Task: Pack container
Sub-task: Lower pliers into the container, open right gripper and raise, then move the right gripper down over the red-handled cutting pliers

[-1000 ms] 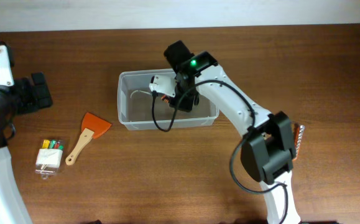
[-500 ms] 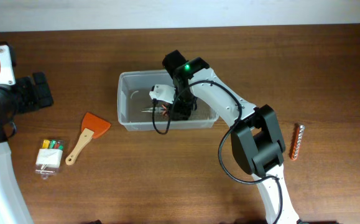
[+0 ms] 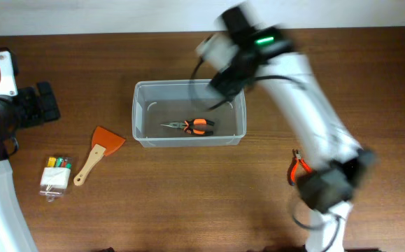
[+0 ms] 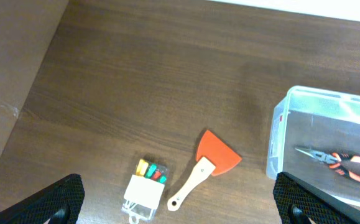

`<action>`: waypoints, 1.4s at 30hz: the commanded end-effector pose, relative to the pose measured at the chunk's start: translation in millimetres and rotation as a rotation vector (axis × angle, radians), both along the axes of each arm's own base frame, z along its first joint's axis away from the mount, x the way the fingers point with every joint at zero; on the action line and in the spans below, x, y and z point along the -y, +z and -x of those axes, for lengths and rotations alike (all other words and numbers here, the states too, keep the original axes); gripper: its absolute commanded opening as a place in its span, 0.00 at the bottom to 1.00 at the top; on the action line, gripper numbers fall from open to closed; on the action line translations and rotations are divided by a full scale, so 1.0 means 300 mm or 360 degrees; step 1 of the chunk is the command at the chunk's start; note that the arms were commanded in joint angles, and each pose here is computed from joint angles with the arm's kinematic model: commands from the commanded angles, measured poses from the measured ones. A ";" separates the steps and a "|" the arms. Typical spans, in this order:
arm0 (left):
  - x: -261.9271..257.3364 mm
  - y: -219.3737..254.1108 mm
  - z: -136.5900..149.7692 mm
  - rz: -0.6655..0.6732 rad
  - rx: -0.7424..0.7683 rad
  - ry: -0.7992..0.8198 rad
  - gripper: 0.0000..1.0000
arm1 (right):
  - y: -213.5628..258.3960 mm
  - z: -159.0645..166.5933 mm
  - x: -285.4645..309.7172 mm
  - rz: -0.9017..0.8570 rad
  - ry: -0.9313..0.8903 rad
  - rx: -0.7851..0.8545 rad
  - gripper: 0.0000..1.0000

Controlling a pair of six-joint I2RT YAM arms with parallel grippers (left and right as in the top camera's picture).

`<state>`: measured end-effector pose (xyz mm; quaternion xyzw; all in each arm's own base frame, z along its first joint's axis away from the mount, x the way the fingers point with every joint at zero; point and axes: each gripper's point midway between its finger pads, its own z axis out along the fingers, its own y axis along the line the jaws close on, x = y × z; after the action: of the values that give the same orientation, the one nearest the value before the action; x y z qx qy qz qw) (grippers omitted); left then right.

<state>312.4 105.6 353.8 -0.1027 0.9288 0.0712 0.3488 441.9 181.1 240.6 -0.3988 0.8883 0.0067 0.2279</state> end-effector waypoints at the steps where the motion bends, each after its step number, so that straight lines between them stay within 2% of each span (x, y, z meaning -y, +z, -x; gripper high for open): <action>1: -0.004 0.002 0.008 -0.0001 -0.0010 0.0009 0.99 | 0.273 0.059 0.348 -0.0170 -0.0742 0.0171 0.99; 4: 0.006 0.002 0.004 0.0020 -0.0002 -0.0011 0.99 | 0.285 0.146 0.542 -0.0229 -0.1143 0.0062 0.99; 8: 0.008 0.003 0.003 0.0025 0.0002 -0.0016 0.99 | 0.251 0.277 0.711 -0.0217 -0.1475 -0.0145 0.99; 13: 0.011 0.002 0.003 0.0032 0.0002 -0.0022 0.99 | 0.245 0.392 0.711 -0.0365 -0.1521 -0.0248 0.98; 16: 0.030 0.004 -0.004 0.0070 0.0018 -0.0059 0.99 | 0.221 0.520 0.692 -0.0345 -0.1525 -0.0299 0.99; 17: 0.038 0.004 -0.006 0.0087 0.0023 -0.0074 0.99 | 0.187 0.615 0.677 -0.0328 -0.1527 -0.0346 0.99; 19: 0.041 0.004 -0.007 0.0087 0.0022 -0.0079 0.99 | 0.138 0.711 0.664 -0.0308 -0.1534 -0.0403 0.99; 23: 0.042 0.004 -0.007 0.0087 0.0022 -0.0080 0.99 | 0.015 0.826 0.648 -0.0275 -0.1541 -0.0494 0.98; 28: 0.042 0.004 -0.007 0.0088 0.0022 -0.0080 0.99 | -0.182 0.781 0.624 -0.0296 -0.1481 -0.0481 0.98; 33: 0.044 0.000 -0.003 0.0091 0.0011 -0.0079 0.99 | -0.390 0.678 0.544 -0.0285 -0.1319 -0.0488 0.98; 37: 0.044 -0.001 -0.001 0.0092 0.0007 -0.0079 0.99 | -0.486 0.598 0.500 -0.0276 -0.1306 -0.0496 0.98; 42: 0.045 -0.004 0.002 0.0095 0.0000 -0.0079 0.99 | -0.629 0.560 0.484 -0.0193 -0.1347 -0.0647 0.99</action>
<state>311.1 93.3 349.9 -0.0921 0.9340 0.0388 0.3430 276.5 34.9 74.8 0.0048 0.9944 0.0481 0.0937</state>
